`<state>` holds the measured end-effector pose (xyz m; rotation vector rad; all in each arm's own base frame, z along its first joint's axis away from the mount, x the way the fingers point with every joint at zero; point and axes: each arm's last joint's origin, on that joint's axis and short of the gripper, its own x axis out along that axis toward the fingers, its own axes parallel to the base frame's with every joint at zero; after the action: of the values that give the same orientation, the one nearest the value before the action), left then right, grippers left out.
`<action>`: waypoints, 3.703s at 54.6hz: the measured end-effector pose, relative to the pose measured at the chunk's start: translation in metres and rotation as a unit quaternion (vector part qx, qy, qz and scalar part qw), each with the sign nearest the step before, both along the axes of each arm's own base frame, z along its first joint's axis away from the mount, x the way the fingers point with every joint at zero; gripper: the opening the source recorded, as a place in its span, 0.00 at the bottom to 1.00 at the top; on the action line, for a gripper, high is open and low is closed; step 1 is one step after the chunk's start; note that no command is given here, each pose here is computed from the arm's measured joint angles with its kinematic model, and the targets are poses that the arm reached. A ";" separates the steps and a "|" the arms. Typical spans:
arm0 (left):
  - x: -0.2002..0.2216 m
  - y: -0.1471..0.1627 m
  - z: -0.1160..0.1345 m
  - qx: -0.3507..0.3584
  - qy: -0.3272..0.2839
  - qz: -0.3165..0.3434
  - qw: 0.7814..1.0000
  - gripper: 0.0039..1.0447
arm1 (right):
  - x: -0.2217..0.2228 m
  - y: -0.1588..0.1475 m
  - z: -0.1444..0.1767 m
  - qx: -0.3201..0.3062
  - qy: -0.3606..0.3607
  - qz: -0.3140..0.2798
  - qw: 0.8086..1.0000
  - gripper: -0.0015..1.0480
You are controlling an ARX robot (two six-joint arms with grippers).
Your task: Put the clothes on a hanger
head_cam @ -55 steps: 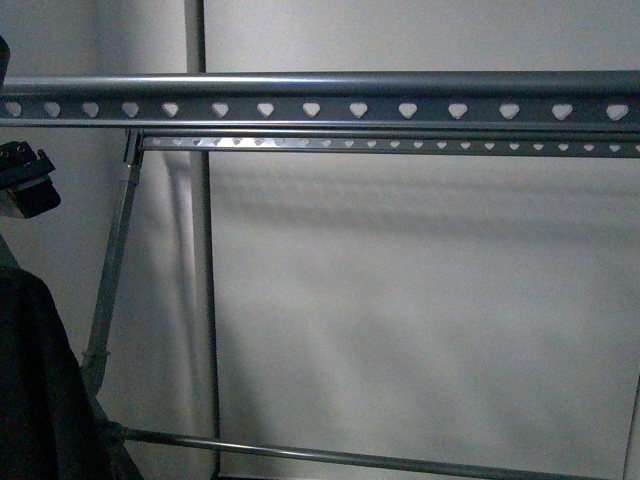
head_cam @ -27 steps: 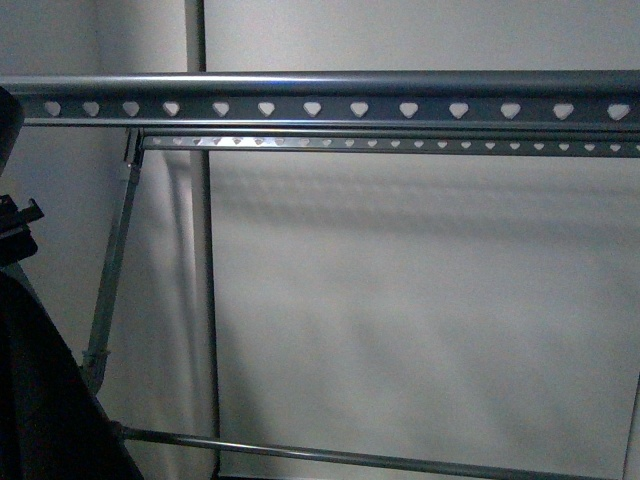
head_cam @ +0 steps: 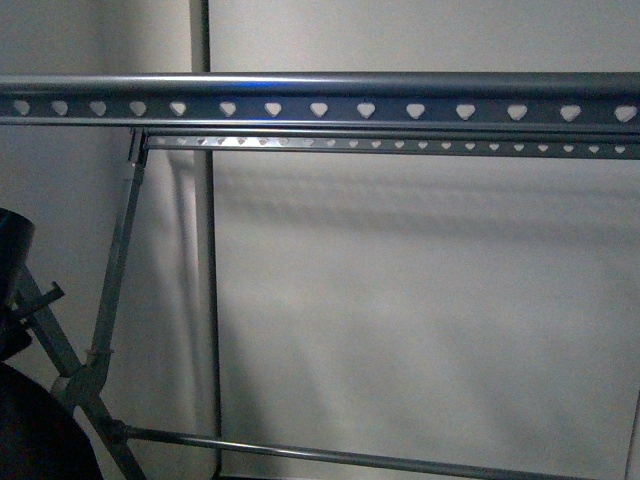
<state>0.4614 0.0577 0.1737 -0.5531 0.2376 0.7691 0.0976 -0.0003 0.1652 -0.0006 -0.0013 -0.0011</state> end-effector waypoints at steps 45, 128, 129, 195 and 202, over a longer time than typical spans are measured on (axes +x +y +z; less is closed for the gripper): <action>-0.211 -0.119 0.070 0.309 -0.072 -0.751 0.580 0.08 | 0.000 0.000 0.000 0.000 0.000 0.000 1.000 0.93; -0.124 -0.153 0.093 0.587 -0.157 -0.732 0.309 0.08 | 0.168 -0.018 0.099 -0.428 0.066 0.402 0.806 0.89; -0.124 -0.153 0.093 0.587 -0.157 -0.732 0.309 0.08 | 0.170 -0.018 0.097 -0.429 0.066 0.402 0.806 0.87; -0.123 -0.154 0.096 0.587 -0.166 -0.731 0.305 0.54 | 0.177 -0.049 0.065 -0.230 0.222 0.290 0.902 0.03; -0.123 -0.154 0.096 0.587 -0.166 -0.731 0.305 0.79 | 0.191 -0.053 0.049 -0.199 0.230 0.256 0.917 0.03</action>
<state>0.3379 -0.0961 0.2700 1.0173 -0.2986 -1.1296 0.2889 -0.0535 0.2140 -0.4091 0.4724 0.5264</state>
